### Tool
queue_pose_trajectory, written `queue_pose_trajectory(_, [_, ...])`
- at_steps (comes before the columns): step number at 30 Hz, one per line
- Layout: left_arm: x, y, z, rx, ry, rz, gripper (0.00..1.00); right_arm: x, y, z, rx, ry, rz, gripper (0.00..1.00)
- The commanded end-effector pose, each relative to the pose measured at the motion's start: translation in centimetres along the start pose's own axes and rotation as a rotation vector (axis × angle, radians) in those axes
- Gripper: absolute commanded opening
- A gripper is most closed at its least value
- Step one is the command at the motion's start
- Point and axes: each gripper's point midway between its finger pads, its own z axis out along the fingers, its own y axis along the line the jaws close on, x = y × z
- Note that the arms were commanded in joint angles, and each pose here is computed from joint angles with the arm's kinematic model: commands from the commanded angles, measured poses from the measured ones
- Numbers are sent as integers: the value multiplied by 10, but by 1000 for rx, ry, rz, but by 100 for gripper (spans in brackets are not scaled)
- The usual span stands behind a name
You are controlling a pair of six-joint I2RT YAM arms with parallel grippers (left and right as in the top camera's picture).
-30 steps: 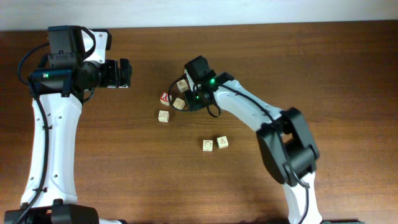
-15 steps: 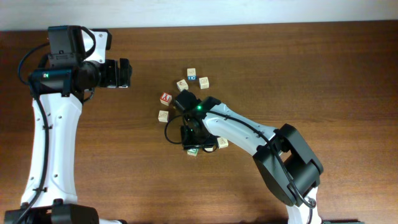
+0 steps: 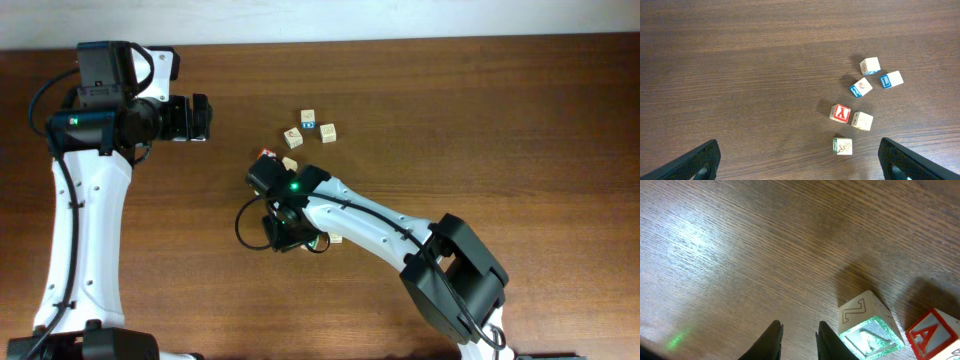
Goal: Rotate 3 blocks
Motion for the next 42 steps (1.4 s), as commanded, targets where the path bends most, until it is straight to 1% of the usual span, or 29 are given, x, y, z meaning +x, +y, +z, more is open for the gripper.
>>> queue_pose_trajectory(1, [-6,-1,-2,11,-14,-8,99,6,-9,12,25,20,11,24])
queue_pose_trajectory(3, [-6,-1,-2,11,-14,-8,99,8,-11,21,33,38,15,24])
queue_pose_trajectory(6, [-6,-1,-2,11,-14,-8,99,7,-23,20,38,55,67,24])
queue_pose_trajectory(8, [-6,-1,-2,11,-14,-8,99,7,-44,16,56,81,121,24])
queue_pose_trajectory(10, [-6,-1,-2,11,-14,-8,99,6,-55,13,59,92,149,24])
queue_pose_trajectory(15, [-6,-1,-2,11,-14,-8,99,5,-58,12,58,92,129,24])
queue_pose_trajectory(19, [-6,-1,-2,11,-14,-8,99,0,-68,6,13,97,181,24])
queue_pose_trajectory(21, [-6,-1,-2,11,-14,-8,99,-18,-74,-32,-56,15,209,24])
queue_pose_trajectory(23, [-6,-1,-2,11,-14,-8,99,-26,-77,-78,-95,-81,209,24])
queue_pose_trajectory(24, [-6,-1,-2,11,-14,-8,99,-27,-90,-111,-99,-146,233,25])
queue_pose_trajectory(25, [-6,-1,-2,11,-14,-8,99,-24,-109,-133,-96,-177,280,24])
queue_pose_trajectory(26, [-6,-1,-2,11,-14,-8,99,-15,-141,-148,-76,-174,354,24])
queue_pose_trajectory(27, [-6,-2,-2,15,-15,-9,99,-3,-169,-145,-60,-128,411,23])
queue_pose_trajectory(28, [-5,-11,-2,67,-15,-9,99,7,-184,-136,-52,-95,456,20])
queue_pose_trajectory(29, [-4,-12,-2,72,-11,-10,99,21,-197,-123,-44,-53,500,17])
queue_pose_trajectory(30, [-5,-11,-2,71,-13,-10,99,36,-212,-105,-39,-21,547,16])
queue_pose_trajectory(31, [-4,-12,-2,74,-10,-11,99,43,-222,-92,-46,-16,548,16])
queue_pose_trajectory(32, [-7,-17,-2,105,-24,-8,96,51,-218,-74,-101,-6,509,16])
queue_pose_trajectory(33, [-4,-34,-3,204,-15,-12,72,56,-216,-63,-121,1,508,16])
queue_pose_trajectory(34, [1,-46,-3,264,3,-15,99,59,-213,-56,-145,3,508,16])
queue_pose_trajectory(35, [10,-55,2,293,35,-13,72,62,-209,-48,-176,3,506,16])
queue_pose_trajectory(36, [22,-62,12,292,90,-92,0,63,-210,-42,-178,-5,504,16])
queue_pose_trajectory(37, [34,-69,23,293,145,-167,0,63,-211,-39,-177,-14,501,15])
queue_pose_trajectory(38, [59,-85,43,309,235,-195,0,60,-212,-37,-178,-31,496,13])
queue_pose_trajectory(39, [76,-92,56,303,292,-198,0,58,-212,-36,-179,-39,493,12])
queue_pose_trajectory(40, [105,-101,76,260,382,-243,0,56,-212,-36,-182,-46,489,11])
queue_pose_trajectory(42, [143,-134,98,315,450,-191,0,51,-209,-37,-206,-65,488,7])
